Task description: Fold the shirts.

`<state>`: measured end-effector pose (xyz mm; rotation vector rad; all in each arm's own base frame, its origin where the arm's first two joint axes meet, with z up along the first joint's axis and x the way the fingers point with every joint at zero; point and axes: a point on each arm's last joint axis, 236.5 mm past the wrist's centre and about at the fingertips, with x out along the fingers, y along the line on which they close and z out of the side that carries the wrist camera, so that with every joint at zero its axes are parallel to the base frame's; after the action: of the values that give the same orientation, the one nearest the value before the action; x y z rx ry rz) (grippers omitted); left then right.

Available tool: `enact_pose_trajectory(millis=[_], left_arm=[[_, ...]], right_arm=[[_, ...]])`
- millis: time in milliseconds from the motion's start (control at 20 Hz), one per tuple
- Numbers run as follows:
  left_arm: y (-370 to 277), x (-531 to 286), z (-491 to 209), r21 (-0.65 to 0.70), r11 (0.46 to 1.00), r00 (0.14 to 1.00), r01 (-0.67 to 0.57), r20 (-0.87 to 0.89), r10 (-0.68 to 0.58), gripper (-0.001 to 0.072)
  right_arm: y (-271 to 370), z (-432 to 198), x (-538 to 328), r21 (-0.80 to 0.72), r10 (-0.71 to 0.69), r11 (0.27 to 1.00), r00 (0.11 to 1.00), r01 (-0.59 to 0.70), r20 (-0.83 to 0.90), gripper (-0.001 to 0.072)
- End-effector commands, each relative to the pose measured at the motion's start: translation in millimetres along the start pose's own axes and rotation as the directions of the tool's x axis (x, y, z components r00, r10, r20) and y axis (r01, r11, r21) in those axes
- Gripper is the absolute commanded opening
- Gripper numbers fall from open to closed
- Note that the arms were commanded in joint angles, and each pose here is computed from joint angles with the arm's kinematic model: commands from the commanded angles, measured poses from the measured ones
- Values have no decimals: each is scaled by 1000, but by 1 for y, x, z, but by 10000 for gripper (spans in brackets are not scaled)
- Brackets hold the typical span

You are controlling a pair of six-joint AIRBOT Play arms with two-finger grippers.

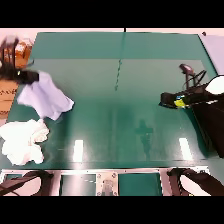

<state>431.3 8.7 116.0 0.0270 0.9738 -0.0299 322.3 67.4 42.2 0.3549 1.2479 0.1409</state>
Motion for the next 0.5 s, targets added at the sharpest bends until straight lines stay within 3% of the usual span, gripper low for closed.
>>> enact_pose_trajectory(millis=[0,150,450], left_arm=[[-110,-82,46,142,968,962,207,148,-228,22],[-210,-112,33,278,879,893,386,124,-432,22],[-330,-56,-49,302,759,816,577,-182,-548,24]], right_arm=[[-33,19,-21,91,-41,995,998,36,54,10],[-58,25,-29,164,-67,985,995,54,77,10],[-63,26,-30,186,-67,981,994,51,81,11]])
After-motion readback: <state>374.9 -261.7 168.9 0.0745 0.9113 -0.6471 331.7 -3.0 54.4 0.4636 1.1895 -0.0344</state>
